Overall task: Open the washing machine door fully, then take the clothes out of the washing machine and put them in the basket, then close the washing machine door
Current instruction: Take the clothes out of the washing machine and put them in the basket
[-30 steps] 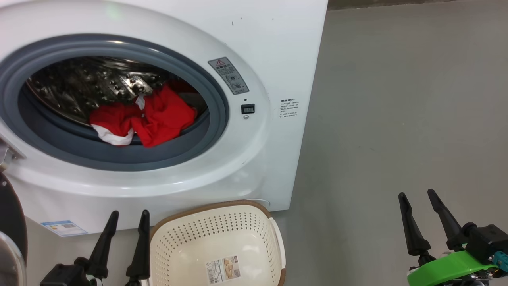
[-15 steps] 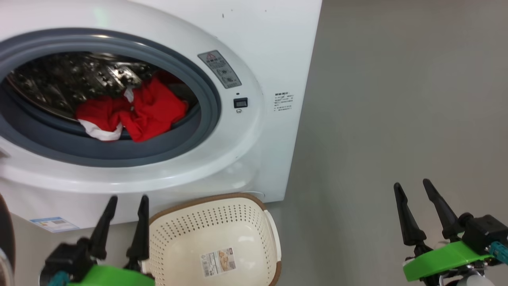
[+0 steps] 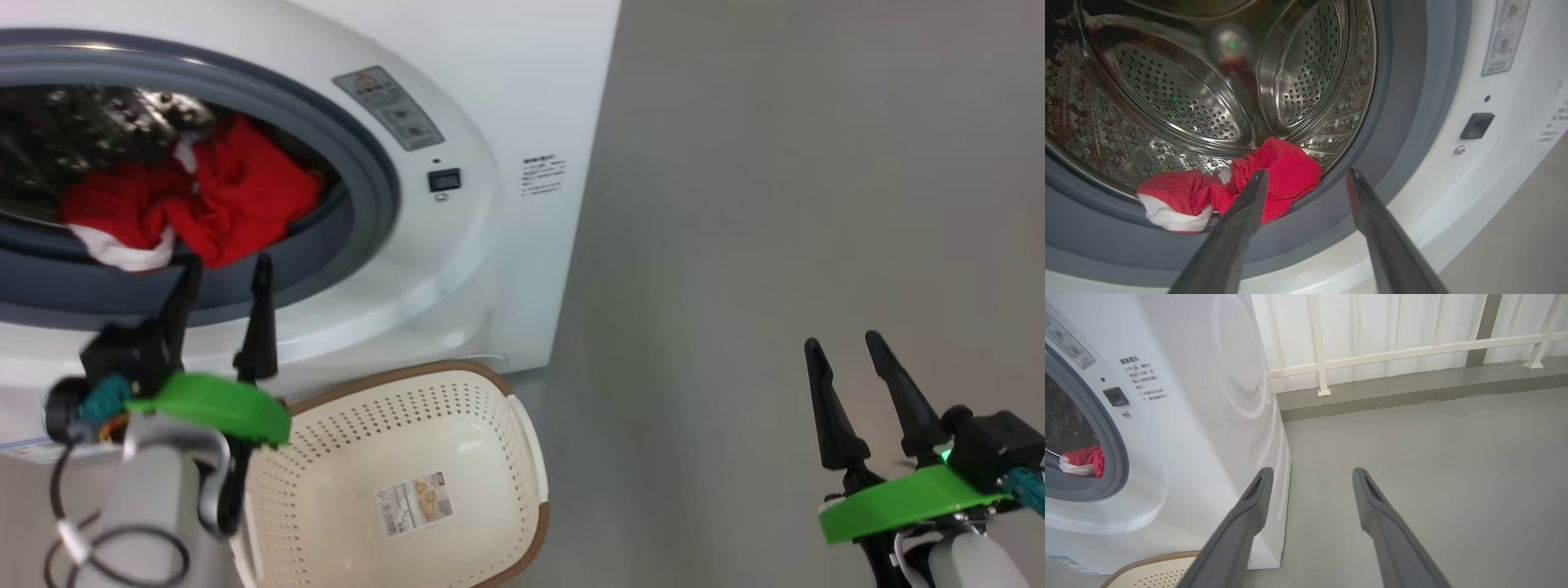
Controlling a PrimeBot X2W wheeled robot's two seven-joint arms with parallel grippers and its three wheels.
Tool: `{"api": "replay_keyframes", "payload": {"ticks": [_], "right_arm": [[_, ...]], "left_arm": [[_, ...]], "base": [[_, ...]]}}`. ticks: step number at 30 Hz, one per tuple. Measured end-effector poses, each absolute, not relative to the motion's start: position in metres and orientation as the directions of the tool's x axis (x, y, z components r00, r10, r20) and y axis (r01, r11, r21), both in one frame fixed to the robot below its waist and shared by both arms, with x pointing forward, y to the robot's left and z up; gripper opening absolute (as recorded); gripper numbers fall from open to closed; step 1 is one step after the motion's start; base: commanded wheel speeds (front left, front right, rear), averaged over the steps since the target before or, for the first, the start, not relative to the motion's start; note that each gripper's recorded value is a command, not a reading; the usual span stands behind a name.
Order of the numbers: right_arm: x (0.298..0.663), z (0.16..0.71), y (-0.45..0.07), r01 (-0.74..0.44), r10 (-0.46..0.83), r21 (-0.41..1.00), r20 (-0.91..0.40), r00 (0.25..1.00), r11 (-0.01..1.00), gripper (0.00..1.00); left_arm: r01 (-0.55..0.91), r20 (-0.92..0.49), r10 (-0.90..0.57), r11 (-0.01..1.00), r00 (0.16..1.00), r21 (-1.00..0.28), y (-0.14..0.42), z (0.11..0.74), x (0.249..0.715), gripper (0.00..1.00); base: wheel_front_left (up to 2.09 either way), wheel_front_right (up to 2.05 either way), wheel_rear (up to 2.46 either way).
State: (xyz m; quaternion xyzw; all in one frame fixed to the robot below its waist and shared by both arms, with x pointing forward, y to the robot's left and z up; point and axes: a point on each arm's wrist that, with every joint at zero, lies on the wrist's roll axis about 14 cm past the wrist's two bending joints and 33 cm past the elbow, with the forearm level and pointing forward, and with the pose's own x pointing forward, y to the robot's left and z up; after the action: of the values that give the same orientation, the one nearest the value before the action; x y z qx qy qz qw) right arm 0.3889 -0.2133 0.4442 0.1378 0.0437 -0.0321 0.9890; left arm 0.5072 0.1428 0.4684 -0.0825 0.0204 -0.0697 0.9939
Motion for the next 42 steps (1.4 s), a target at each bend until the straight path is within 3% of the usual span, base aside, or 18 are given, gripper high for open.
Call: {"api": "replay_keyframes", "payload": {"ticks": [18, 32, 33, 34, 35, 42], "right_arm": [[0.402, 0.429, -0.235, 0.158, -0.127, 0.256, -0.132, 0.983, 0.954, 1.0], [0.404, 0.412, -0.247, 0.202, -0.163, 0.23, -0.177, 0.971, 0.952, 1.0], [0.405, 0.412, -0.247, 0.202, -0.164, 0.23, -0.175, 0.971, 0.952, 1.0], [0.406, 0.413, -0.247, 0.201, -0.163, 0.23, -0.174, 0.971, 0.952, 1.0], [0.406, 0.413, -0.247, 0.201, -0.163, 0.23, -0.173, 0.971, 0.952, 1.0], [0.408, 0.417, -0.244, 0.19, -0.154, 0.238, -0.16, 0.975, 0.952, 1.0]], "left_arm": [[0.087, -0.251, -0.121, 0.986, 0.96, -0.142, 0.146, 0.41, 0.604, 1.0], [0.081, -0.39, -0.127, 0.988, 0.912, -0.132, 0.141, 0.357, 0.618, 1.0], [0.082, -0.39, -0.128, 0.988, 0.912, -0.132, 0.14, 0.356, 0.619, 0.84], [0.084, -0.399, -0.13, 0.988, 0.908, -0.13, 0.14, 0.355, 0.618, 0.37], [0.085, -0.403, -0.13, 0.988, 0.906, -0.128, 0.14, 0.354, 0.617, 0.0], [0.089, -0.404, -0.131, 0.989, 0.905, -0.12, 0.141, 0.359, 0.613, 0.0]], "base": [[0.0, 0.0, 0.0], [0.0, 0.0, 0.0], [0.0, 0.0, 0.0], [0.0, 0.0, 0.0], [0.0, 0.0, 0.0], [0.0, 0.0, 0.0]]}}
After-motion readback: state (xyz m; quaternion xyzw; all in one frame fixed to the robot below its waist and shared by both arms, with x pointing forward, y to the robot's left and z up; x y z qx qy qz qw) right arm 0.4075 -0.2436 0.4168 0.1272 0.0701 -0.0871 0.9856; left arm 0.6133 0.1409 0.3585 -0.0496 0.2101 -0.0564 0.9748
